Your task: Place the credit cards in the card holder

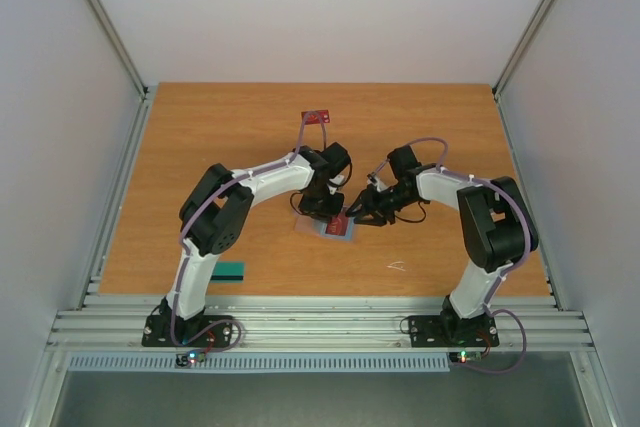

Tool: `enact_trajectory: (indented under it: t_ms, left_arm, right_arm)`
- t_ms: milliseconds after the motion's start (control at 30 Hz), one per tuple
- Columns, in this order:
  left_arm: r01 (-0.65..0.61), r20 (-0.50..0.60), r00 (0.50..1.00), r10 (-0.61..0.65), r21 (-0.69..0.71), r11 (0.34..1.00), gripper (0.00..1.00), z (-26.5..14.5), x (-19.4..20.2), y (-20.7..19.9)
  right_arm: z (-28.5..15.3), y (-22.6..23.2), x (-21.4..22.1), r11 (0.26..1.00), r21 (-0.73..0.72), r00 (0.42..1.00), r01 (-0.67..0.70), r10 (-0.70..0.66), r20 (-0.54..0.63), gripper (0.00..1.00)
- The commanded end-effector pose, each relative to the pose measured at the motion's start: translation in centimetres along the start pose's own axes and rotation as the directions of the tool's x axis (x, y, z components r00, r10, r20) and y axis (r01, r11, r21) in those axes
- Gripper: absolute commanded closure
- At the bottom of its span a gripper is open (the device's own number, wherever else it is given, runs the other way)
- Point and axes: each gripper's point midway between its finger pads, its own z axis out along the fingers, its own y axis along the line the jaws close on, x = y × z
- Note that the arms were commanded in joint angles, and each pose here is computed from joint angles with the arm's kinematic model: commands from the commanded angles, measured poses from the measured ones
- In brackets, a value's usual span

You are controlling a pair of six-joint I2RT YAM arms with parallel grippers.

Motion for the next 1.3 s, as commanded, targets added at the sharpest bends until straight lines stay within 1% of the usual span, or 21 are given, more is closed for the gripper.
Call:
enact_trajectory:
  t_ms: [0, 633, 1267]
  left_arm:
    - [-0.021, -0.015, 1.000, 0.021, -0.001, 1.000, 1.00, 1.5, 0.0, 0.2]
    - [0.004, -0.035, 0.999, -0.002, 0.055, 0.999, 1.00, 2.3, 0.3, 0.0]
    - [0.003, -0.041, 0.999, 0.000, 0.080, 0.997, 1.00, 2.3, 0.3, -0.5]
  right_arm:
    - [0.5, 0.1, -0.1, 1.000, -0.030, 1.000, -0.006, 0.005, -0.014, 0.64]
    - [1.5, -1.3, -0.2, 1.000, -0.006, 0.999, -0.031, 0.031, -0.037, 0.64]
    - [1.7, -0.7, -0.6, 0.999, -0.028, 0.999, -0.030, 0.029, -0.045, 0.66]
